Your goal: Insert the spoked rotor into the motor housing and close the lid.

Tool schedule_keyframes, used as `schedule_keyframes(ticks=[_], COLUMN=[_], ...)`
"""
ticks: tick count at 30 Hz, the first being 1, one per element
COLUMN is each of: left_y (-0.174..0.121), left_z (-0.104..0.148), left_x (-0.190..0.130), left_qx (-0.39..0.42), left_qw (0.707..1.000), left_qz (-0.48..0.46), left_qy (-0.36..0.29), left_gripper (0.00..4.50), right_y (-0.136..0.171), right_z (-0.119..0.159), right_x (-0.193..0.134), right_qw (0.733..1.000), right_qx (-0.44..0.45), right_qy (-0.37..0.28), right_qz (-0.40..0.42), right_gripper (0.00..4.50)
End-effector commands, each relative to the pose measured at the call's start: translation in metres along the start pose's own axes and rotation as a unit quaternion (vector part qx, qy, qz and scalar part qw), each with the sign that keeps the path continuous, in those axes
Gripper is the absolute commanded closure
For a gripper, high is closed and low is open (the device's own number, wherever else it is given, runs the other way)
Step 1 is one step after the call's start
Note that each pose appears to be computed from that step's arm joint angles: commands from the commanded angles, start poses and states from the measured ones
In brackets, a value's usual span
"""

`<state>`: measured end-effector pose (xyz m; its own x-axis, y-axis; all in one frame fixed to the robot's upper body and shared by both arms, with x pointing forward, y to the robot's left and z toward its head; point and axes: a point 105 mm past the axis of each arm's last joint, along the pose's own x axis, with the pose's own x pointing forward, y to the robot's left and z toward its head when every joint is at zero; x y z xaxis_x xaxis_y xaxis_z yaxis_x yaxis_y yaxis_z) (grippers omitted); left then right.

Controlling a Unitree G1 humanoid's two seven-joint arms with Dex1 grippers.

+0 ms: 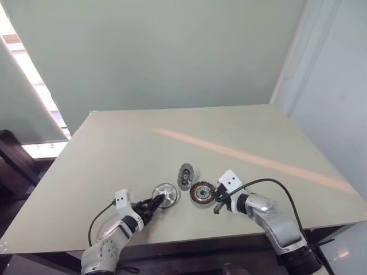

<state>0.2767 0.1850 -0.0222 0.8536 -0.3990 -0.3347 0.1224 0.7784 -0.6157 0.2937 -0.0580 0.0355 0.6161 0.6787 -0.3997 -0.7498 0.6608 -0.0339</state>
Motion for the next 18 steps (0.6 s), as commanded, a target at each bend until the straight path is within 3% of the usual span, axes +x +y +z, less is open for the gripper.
schedule_keyframes(ticks=[1,5,18], left_y=[-0.006,-0.006,-0.002], left_z=[-0.007,-0.009,0.005], left_x=[0.005,0.004,-0.005], left_qx=[-0.004,-0.006,-0.032], left_qw=[1.000,1.000,0.999], left_qz=[-0.011,-0.011,-0.006], left_qy=[0.016,0.018,-0.021], left_gripper=[3.00,4.37,4.44], right_y=[-0.002,-0.002,-0.003], right_z=[0.017,0.017,0.016], right_x=[-0.005,-0.005,-0.003], right_qw=[1.000,1.000,1.000], right_qx=[-0.007,-0.007,-0.007], right_qy=[-0.030,-0.030,-0.028], right_qz=[-0.005,-0.006,-0.004], right_gripper=[4.50,4.50,4.50])
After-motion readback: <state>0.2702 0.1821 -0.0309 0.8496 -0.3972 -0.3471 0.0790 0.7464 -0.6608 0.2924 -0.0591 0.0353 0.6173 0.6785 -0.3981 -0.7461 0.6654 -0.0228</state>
